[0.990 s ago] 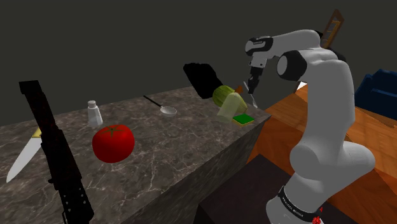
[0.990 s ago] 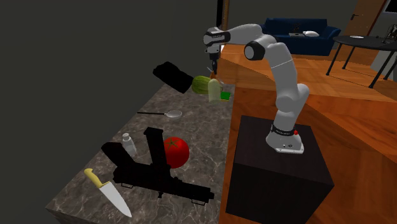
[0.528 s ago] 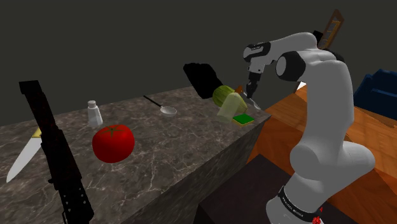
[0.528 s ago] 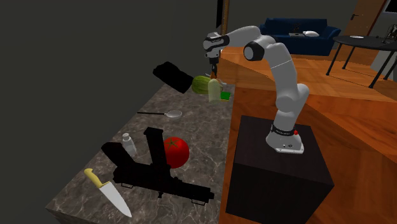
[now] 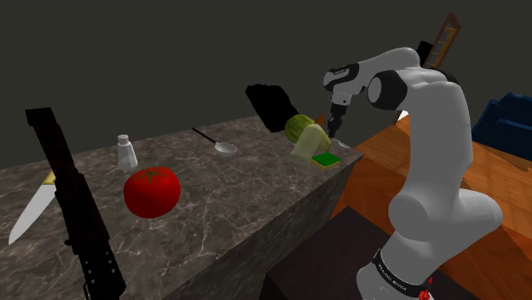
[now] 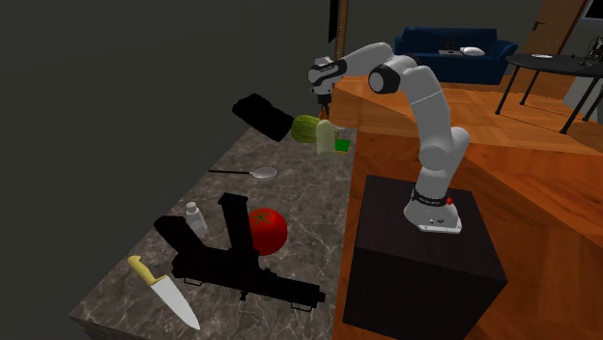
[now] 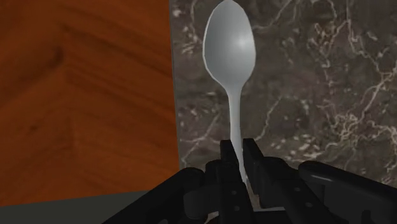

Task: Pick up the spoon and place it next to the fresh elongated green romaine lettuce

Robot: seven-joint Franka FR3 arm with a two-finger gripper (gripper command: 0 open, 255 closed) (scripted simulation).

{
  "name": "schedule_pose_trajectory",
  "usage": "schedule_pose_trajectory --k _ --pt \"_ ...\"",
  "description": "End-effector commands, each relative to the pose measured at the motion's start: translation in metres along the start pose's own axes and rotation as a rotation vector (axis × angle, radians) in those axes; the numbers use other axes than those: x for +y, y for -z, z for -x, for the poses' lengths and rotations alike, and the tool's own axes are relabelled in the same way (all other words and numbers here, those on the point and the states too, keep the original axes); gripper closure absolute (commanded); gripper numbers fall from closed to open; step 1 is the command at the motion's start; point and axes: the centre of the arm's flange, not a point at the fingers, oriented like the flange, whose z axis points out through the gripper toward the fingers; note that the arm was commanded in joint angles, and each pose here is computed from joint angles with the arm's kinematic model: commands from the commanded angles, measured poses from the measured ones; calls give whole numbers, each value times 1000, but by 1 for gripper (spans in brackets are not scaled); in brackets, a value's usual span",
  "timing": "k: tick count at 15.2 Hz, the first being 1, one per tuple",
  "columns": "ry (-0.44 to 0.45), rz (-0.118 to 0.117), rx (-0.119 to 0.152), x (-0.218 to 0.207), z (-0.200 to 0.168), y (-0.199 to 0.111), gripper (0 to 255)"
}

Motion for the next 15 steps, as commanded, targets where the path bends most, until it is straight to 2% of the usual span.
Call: schedule_pose_trajectory --k 1,6,7,12,15 --pt "-1 0 -1 1 0 -2 255" --pt "-1 0 -1 1 0 -2 255" --pt "-1 0 -1 1 0 -2 0" --pt "-1 0 -1 1 0 -2 0" --pt "-1 0 -1 1 0 38 0"
